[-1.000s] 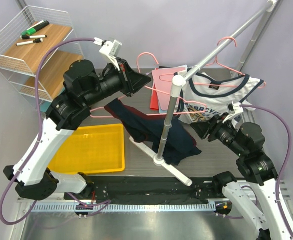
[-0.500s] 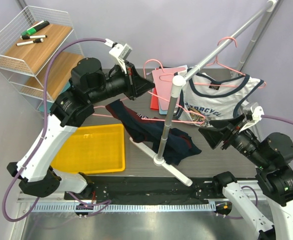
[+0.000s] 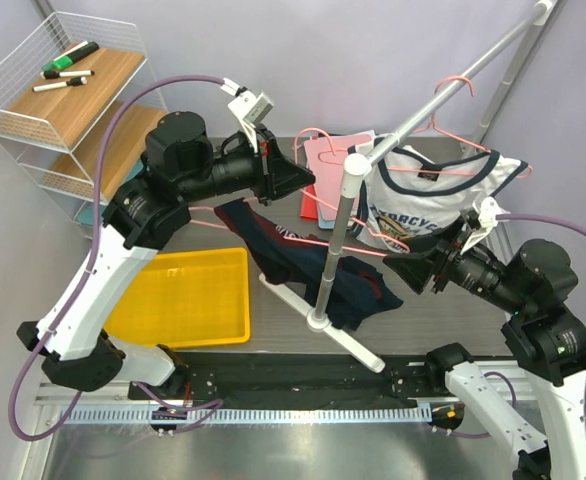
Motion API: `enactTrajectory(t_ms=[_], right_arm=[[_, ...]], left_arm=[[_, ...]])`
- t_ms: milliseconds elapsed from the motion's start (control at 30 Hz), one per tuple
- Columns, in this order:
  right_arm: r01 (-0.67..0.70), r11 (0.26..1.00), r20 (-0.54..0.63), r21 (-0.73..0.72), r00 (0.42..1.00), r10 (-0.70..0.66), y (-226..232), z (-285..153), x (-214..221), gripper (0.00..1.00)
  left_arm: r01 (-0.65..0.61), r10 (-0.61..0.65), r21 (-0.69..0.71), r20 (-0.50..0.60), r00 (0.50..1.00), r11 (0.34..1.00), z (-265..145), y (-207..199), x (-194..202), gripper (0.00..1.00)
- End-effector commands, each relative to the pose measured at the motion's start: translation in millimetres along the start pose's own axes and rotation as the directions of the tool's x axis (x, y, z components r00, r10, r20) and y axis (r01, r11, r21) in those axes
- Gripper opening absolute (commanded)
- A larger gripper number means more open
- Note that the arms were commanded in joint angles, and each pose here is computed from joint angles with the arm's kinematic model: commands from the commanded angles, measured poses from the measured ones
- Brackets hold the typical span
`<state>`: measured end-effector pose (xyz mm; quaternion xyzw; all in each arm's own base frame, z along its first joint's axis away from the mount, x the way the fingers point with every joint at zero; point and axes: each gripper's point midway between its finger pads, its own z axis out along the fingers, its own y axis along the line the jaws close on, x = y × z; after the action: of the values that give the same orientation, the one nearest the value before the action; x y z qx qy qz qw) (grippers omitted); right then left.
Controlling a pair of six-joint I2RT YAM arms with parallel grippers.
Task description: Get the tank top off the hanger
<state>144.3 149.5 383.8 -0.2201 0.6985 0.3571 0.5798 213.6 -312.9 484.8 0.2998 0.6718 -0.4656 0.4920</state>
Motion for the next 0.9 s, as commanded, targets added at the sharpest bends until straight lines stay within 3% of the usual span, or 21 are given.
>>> enactTrajectory(t_ms=[0,167,333,500,667,867], right_arm=[[0.059,0.984,0.033,-0.17,0.998,-0.055,23,10,-14,0.56],[0.037,0.975,0.01,-0.219,0.999,-0.035,21,28,-15,0.45],[0.044,0.97,0.026,-0.24,0.999,-0.039,16,43,-24,0.42],[0.026,0.959,0.019,-0.282,1.0,-0.022,15,56,-23,0.3],[0.036,0.955,0.055,-0.294,0.998,-0.021,16,56,-24,0.03],[0.118,0.945,0.19,-0.306,0.98,-0.061,19,54,-31,0.01]], left_arm=[[-0.026,0.025,0.12,0.011,1.0,0.992,-4,-25,-11,0.0],[-0.023,0.024,0.161,-0.002,1.0,0.987,-2,-30,-8,0.0],[-0.022,0.023,0.176,-0.004,1.0,0.984,-3,-33,-8,0.0],[-0.024,0.025,0.174,-0.002,1.0,0.985,-4,-33,-10,0.0],[-0.015,0.014,0.148,0.011,1.0,0.989,-2,-30,-13,0.0],[0.017,-0.024,0.136,0.05,0.998,0.991,0,-29,-25,0.0]])
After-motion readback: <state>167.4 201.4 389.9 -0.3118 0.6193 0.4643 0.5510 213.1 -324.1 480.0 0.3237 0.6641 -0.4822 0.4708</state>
